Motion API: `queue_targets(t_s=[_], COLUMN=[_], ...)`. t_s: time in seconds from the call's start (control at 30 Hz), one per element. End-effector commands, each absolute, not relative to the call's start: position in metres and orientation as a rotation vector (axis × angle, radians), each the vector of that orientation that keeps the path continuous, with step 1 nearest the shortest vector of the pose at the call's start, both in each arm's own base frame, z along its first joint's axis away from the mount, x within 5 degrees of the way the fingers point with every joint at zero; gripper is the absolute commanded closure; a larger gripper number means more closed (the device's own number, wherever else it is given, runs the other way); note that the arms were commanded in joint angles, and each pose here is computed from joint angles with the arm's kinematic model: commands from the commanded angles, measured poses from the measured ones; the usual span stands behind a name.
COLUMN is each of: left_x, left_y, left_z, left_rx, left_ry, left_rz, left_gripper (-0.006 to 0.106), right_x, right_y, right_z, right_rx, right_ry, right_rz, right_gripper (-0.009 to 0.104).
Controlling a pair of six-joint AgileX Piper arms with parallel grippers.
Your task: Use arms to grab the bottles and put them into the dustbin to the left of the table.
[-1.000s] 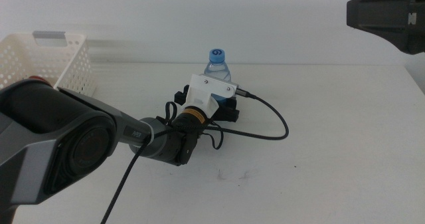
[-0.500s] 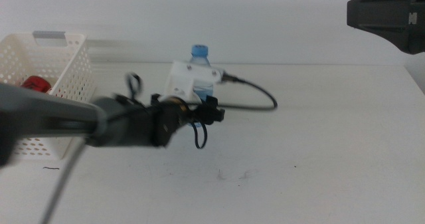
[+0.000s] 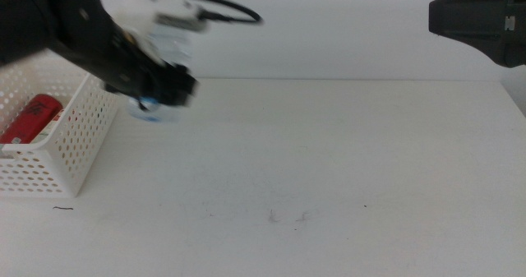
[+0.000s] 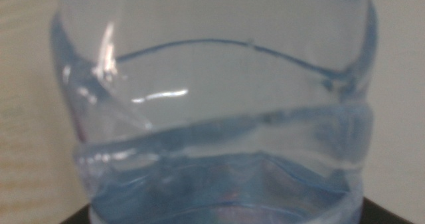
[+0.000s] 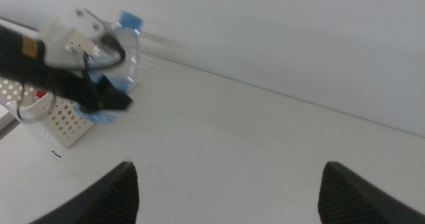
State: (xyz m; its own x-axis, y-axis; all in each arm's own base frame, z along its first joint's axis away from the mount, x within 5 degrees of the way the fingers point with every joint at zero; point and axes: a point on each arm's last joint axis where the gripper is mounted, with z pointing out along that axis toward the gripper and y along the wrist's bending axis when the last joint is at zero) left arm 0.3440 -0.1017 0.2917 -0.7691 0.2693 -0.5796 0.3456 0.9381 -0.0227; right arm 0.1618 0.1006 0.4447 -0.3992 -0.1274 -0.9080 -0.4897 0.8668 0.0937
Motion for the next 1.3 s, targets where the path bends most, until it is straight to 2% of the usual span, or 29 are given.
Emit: queue_targets(t_s=[0.0,0.17,0.27,0.53,0.63,0.8,0.93,1.0,1.2,1.27], left_x=[0.349,0.359,0.366,0.39,0.398,0.41,0.416,0.418,0.415,0.408], left_y=[-0.078,-0.022,0.012,0.077,0.086,0.09,0.091,0.091,0.091,0.089], left_z=[0.32,0.342,0.339,0.304,0.284,0.254,0.235,0.23,0.231,0.241], left_rx=[0.316,0.173,0.13,0.057,0.032,0.023,0.07,0.077,0.086,0.051], left_ry=[2.481,2.6,2.632,2.636,2.67,2.727,2.766,2.776,2.806,2.825], left_rz=[-0.049,0.157,0.223,0.242,0.198,0.174,0.175,0.171,0.165,0.153], left_gripper=[0.102,0.102,0.102,0.102,0.102,0.1,0.084,0.066,0.006,0.007], right_x=[0.162,0.162,0.162,0.162,0.162,0.162,0.162,0.162,0.162,0.162], right_y=[0.1,0.1,0.1,0.1,0.1,0.1,0.1,0.1,0.1,0.1], right_z=[0.445,0.445,0.445,0.445,0.445,0.445,0.445,0.445,0.445,0.445], right_rx=[-0.458,-0.458,-0.458,-0.458,-0.458,-0.458,-0.458,-0.458,-0.458,-0.458], right_ry=[1.952,1.952,1.952,1.952,1.952,1.952,1.952,1.952,1.952,1.952], right_rz=[0.415,0.415,0.415,0.415,0.415,0.415,0.415,0.415,0.415,0.415], right_gripper=[0.014,0.014,0.014,0.014,0.014,0.014,0.014,0.014,0.014,0.014])
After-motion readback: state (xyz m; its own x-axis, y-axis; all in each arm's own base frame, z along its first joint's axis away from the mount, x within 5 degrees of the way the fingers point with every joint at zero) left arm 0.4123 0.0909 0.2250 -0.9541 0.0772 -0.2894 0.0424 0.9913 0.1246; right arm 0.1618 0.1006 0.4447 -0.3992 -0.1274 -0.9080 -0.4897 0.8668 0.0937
